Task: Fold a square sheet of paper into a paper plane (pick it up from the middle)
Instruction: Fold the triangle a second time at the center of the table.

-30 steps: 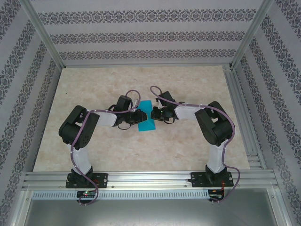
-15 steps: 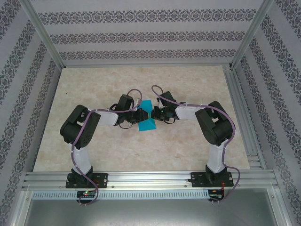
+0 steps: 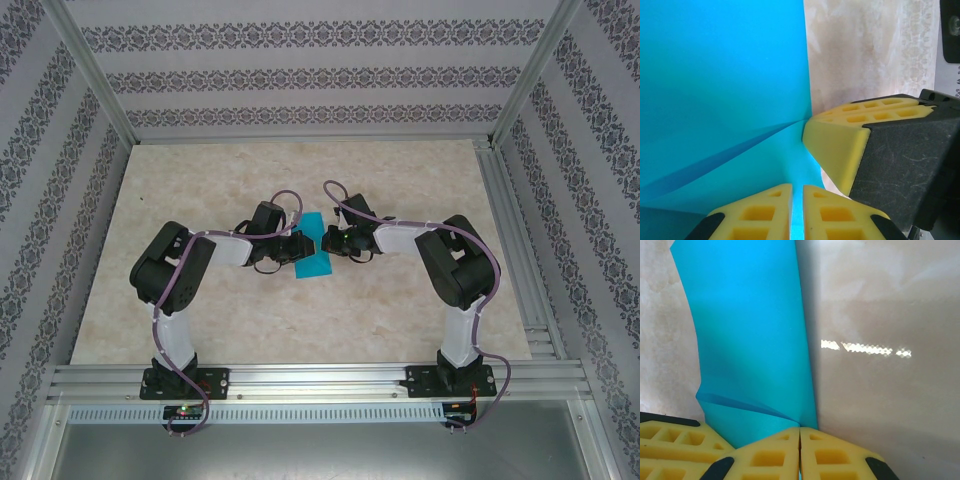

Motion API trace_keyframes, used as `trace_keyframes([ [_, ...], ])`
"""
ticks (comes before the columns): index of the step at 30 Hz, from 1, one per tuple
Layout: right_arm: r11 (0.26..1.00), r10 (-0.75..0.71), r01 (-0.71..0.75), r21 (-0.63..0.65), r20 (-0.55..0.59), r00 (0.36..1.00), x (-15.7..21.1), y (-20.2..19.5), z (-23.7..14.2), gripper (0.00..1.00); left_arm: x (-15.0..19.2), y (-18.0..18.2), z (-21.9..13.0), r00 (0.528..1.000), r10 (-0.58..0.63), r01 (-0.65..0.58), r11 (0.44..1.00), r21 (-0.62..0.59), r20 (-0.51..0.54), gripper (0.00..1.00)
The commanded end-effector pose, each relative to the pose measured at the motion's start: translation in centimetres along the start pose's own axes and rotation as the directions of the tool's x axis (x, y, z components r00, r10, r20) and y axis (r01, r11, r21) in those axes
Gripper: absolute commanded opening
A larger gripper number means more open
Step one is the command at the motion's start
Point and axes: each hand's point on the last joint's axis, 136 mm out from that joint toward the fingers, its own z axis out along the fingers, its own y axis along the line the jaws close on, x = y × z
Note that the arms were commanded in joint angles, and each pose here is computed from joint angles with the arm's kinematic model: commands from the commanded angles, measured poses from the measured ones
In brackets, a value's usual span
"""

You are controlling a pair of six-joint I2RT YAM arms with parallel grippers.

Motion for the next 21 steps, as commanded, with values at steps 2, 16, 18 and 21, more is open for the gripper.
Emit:
trace_keyframes([
  [2, 0.998, 0.036, -0.036, 0.050, -0.003, 0.999, 0.4, -1.9, -0.2, 0.10, 0.0, -0.1, 0.7, 1.000, 0.028, -0.028, 1.000, -0.010, -0.008, 0.15],
  [16, 1.000, 0.020, -0.021, 0.013, 0.044, 0.999, -0.9, 0.2, -2.9, 0.25, 0.3, 0.8, 1.0, 1.000, 0.008, -0.009, 0.999, -0.044, -0.018, 0.14],
  [18, 1.000, 0.017, -0.018, 0.008, 0.056, 0.998, -1.1, 0.5, -3.5, 0.27, 0.3, 1.0, 1.0, 1.000, 0.006, -0.007, 0.999, -0.047, -0.020, 0.14],
  [21, 1.000, 0.010, -0.011, 0.006, 0.059, 0.998, -0.8, 0.5, -4.1, 0.29, 0.4, 1.2, 1.1, 1.000, -0.002, 0.001, 0.999, -0.054, -0.022, 0.14],
])
